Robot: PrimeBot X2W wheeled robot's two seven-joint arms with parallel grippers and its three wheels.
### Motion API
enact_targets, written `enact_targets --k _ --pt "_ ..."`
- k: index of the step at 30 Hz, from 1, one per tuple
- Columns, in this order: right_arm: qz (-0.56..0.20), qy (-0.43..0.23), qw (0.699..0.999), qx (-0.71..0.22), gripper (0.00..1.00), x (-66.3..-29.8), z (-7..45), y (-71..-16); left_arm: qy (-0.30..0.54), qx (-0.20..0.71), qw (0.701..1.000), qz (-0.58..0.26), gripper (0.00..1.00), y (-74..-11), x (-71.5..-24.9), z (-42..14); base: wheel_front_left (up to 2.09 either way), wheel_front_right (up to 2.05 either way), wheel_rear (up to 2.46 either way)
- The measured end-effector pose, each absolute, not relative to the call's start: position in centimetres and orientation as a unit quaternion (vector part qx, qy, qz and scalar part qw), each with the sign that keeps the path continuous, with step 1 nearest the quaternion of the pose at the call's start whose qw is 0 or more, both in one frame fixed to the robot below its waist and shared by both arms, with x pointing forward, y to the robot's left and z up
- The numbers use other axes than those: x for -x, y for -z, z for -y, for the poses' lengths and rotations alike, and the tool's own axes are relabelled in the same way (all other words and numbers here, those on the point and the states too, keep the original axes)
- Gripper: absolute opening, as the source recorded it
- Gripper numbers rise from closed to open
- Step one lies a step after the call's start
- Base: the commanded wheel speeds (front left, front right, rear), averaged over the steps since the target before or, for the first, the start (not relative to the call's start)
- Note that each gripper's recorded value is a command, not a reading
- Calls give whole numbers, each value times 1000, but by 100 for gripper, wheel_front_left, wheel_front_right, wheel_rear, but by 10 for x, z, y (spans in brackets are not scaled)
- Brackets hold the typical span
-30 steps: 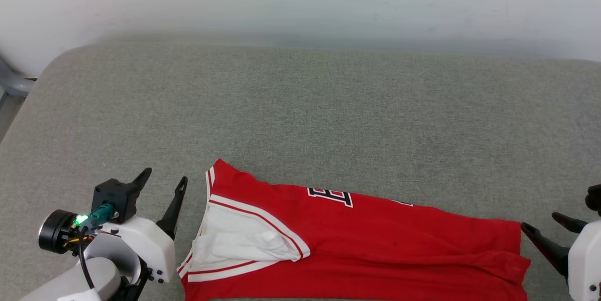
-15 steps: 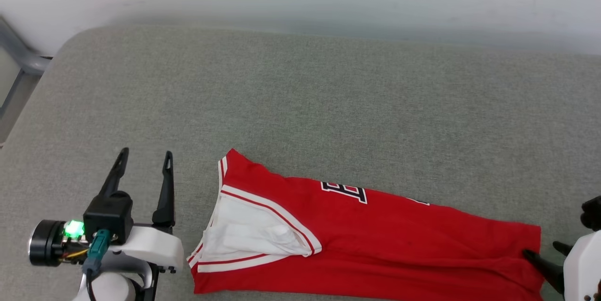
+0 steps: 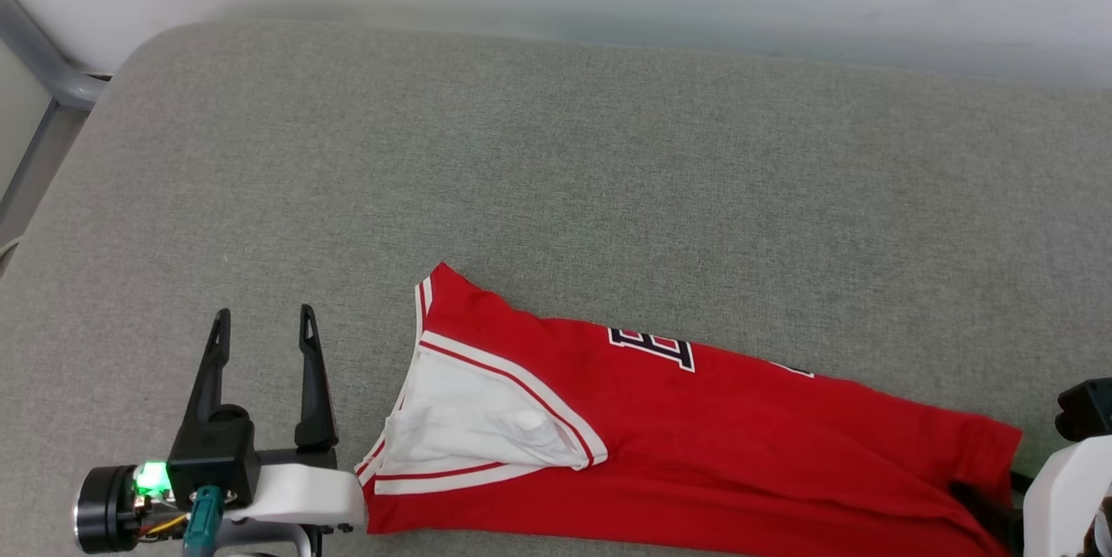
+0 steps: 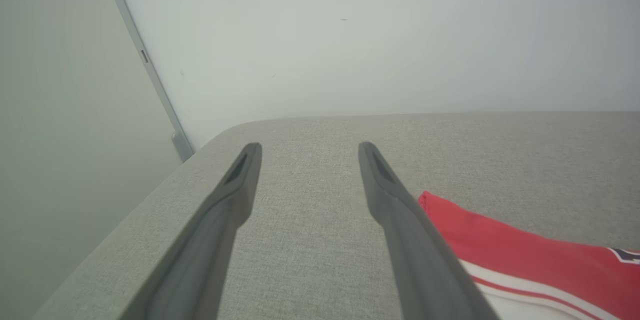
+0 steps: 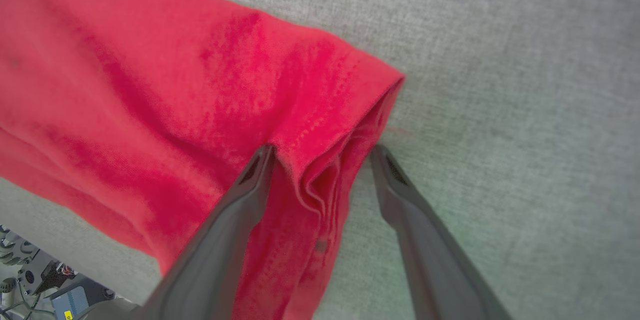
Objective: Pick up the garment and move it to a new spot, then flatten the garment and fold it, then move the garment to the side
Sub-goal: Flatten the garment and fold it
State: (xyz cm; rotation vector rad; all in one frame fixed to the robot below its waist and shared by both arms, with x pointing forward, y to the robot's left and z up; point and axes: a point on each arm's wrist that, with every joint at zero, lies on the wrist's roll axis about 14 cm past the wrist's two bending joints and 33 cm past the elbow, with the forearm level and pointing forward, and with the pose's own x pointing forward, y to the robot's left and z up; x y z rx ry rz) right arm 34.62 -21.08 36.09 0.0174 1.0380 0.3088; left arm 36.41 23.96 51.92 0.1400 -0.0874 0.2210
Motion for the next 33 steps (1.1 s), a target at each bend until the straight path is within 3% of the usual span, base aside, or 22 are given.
enact_targets --k 4,5,6,7,15,22,29,33 --pt "-498 -149 854 -11 100 -344 208 -355 -119 -66 990 43 100 -516 -361 -239 0 0 0" --pt "-498 -151 854 -12 92 -344 207 -354 -122 -65 990 43 100 -515 -360 -239 0 0 0" --pt "-498 -152 854 -13 37 -344 207 -354 -121 -65 990 43 100 -515 -360 -239 0 0 0" --pt "-496 -152 855 -14 1 -345 206 -354 -123 -65 989 44 100 -515 -360 -239 0 0 0" --pt "-457 -132 878 -41 0 -363 216 -367 -125 -56 990 40 100 -511 -356 -237 0 0 0" --pt "-422 -70 903 -31 0 -386 266 -391 -115 -66 990 47 100 -514 -357 -233 0 0 0" --pt "-417 1 909 -21 0 -388 317 -402 -102 -75 991 46 100 -513 -357 -228 0 0 0" --pt "-421 9 907 -23 0 -385 322 -404 -101 -75 991 46 100 -513 -357 -227 0 0 0"
